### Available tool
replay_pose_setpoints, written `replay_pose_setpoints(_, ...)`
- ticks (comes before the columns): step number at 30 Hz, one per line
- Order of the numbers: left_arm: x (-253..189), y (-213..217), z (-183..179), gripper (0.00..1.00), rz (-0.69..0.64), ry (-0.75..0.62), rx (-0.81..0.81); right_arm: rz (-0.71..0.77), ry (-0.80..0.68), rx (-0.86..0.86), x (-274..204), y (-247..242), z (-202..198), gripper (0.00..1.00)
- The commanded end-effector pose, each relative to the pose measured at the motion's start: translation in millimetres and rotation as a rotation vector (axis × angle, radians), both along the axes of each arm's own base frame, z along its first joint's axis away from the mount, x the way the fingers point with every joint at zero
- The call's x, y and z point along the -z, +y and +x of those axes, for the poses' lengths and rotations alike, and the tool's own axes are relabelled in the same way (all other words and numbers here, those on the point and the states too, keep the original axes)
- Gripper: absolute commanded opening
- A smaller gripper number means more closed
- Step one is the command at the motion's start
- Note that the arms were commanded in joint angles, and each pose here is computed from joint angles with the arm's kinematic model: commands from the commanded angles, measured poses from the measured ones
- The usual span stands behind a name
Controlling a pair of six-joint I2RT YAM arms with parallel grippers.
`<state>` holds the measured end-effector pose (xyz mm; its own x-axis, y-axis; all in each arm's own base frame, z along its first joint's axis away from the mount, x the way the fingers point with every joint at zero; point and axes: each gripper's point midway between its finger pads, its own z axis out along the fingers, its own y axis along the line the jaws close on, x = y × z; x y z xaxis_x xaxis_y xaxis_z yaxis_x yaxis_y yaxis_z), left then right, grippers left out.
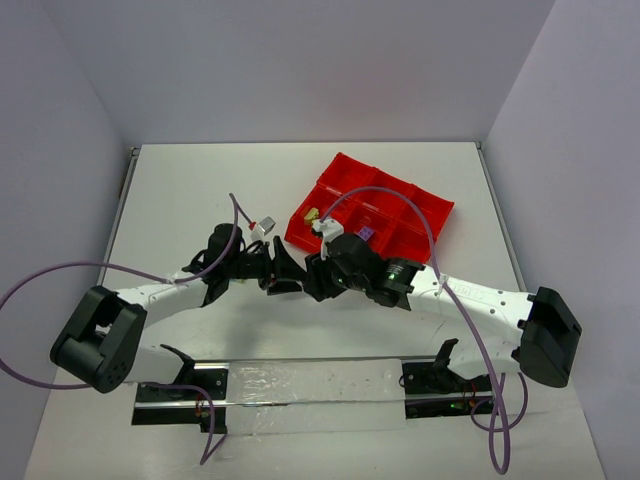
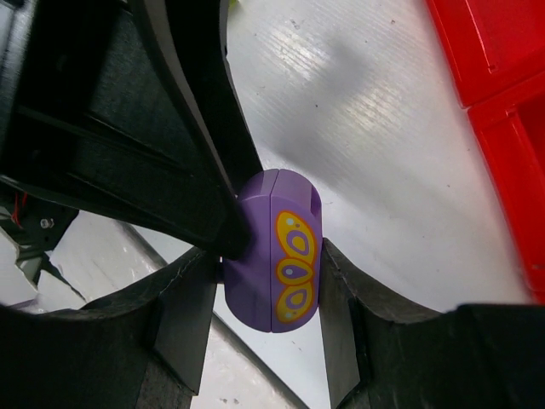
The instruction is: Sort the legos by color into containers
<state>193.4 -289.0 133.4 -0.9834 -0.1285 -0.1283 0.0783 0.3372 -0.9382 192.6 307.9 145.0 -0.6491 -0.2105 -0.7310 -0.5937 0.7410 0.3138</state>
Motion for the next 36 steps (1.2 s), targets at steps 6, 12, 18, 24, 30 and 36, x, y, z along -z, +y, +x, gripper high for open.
replay_pose_setpoints(6, -20, -16, 0, 0.55, -0.066, -0.075, 0.055, 0.069, -0.052, -0.017, -30, 16, 7, 0.33)
replay_pose_setpoints(12, -22, -16, 1, 0.03, -0.070, -0.078, 0.045, 0.064, -0.042, -0.010, -26, 15, 6, 0.33)
replay_pose_setpoints(18, -24, -14, 2, 0.00, -0.066, -0.086, 0.029, 0.078, -0.039, -0.001, -32, 12, 5, 0.62)
replay_pose_setpoints(24, -24, -13, 4, 0.00, -0.054, -0.099, 0.030, 0.104, -0.029, -0.027, -49, 0, -6, 0.87)
replay_pose_setpoints(30, -33, -14, 5, 0.00, -0.073, -0.129, 0.052, 0.204, -0.032, -0.065, -79, -30, -12, 0.85)
replay_pose_setpoints(36, -59, -16, 0, 0.00, -0.125, -0.250, 0.111, 0.383, 0.041, -0.175, -89, -57, -22, 0.73)
